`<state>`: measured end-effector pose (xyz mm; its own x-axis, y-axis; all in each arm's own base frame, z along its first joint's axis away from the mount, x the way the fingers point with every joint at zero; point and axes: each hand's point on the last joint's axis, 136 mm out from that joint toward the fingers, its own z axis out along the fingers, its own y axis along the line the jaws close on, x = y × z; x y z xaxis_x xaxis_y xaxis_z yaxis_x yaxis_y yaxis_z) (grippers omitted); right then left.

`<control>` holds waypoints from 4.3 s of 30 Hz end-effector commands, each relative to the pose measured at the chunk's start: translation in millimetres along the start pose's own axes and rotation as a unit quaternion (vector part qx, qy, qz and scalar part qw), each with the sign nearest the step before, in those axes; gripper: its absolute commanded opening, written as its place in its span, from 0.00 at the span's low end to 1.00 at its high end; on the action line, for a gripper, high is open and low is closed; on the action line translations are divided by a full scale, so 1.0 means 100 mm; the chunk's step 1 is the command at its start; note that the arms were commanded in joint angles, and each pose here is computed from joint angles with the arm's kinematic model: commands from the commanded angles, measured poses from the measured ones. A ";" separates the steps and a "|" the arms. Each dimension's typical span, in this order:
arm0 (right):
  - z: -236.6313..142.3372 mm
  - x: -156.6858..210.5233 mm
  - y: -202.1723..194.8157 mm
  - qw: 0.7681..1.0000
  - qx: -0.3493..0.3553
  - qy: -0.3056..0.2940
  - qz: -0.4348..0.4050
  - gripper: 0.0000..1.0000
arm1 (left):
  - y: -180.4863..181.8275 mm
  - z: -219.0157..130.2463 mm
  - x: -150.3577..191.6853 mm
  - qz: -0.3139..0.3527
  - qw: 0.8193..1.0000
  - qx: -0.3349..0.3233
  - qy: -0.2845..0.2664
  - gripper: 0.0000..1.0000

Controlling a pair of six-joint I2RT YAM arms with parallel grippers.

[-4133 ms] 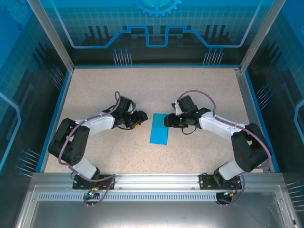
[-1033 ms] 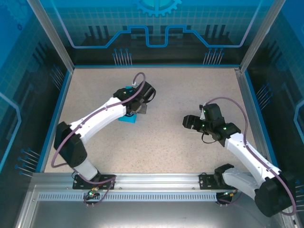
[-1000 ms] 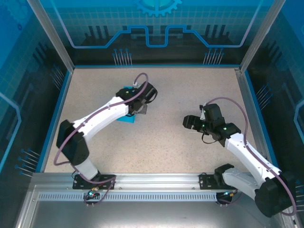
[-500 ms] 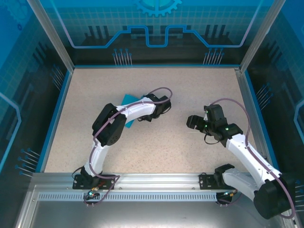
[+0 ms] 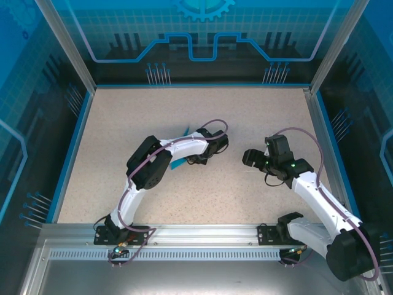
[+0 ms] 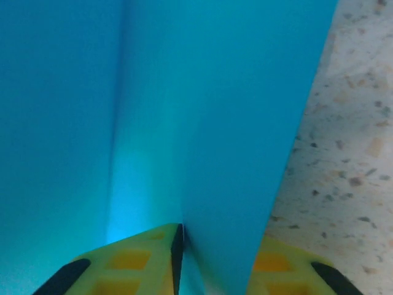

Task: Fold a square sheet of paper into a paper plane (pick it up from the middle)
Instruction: Turn over the paper at the center of the table, then move the paper to the center of the table, then third fold the triangle at the center of the table.

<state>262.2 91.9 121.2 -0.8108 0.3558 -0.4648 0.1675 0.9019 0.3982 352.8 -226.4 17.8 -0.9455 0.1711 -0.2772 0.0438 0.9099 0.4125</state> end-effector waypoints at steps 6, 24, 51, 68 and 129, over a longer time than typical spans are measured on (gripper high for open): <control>-0.05 -0.05 -0.03 1.000 0.006 0.002 0.013 0.84 | -0.35 -0.87 -0.01 -0.030 0.973 0.227 0.004 0.51; 0.49 0.04 1.50 0.985 -0.088 0.082 -0.122 0.73 | 0.73 -0.64 0.08 -0.314 0.861 0.398 0.033 0.59; 1.92 0.98 2.21 0.915 -0.081 0.246 -0.310 0.66 | 1.27 -0.12 0.59 -0.385 0.845 0.369 0.044 0.98; 1.06 0.53 1.93 0.954 -0.180 0.170 -0.167 0.64 | 0.76 -0.62 0.50 -0.321 0.806 0.496 0.025 0.83; 1.27 0.27 1.38 0.972 -0.157 0.170 -0.046 0.34 | -0.02 -0.21 1.12 -0.280 0.815 0.473 0.183 0.15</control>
<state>337.8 263.6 31.9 -0.9769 0.1267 -0.1720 -0.0099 0.7776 0.6287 254.7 -224.9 11.6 -0.9264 -0.3560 0.1228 -0.3460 0.6759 -0.6508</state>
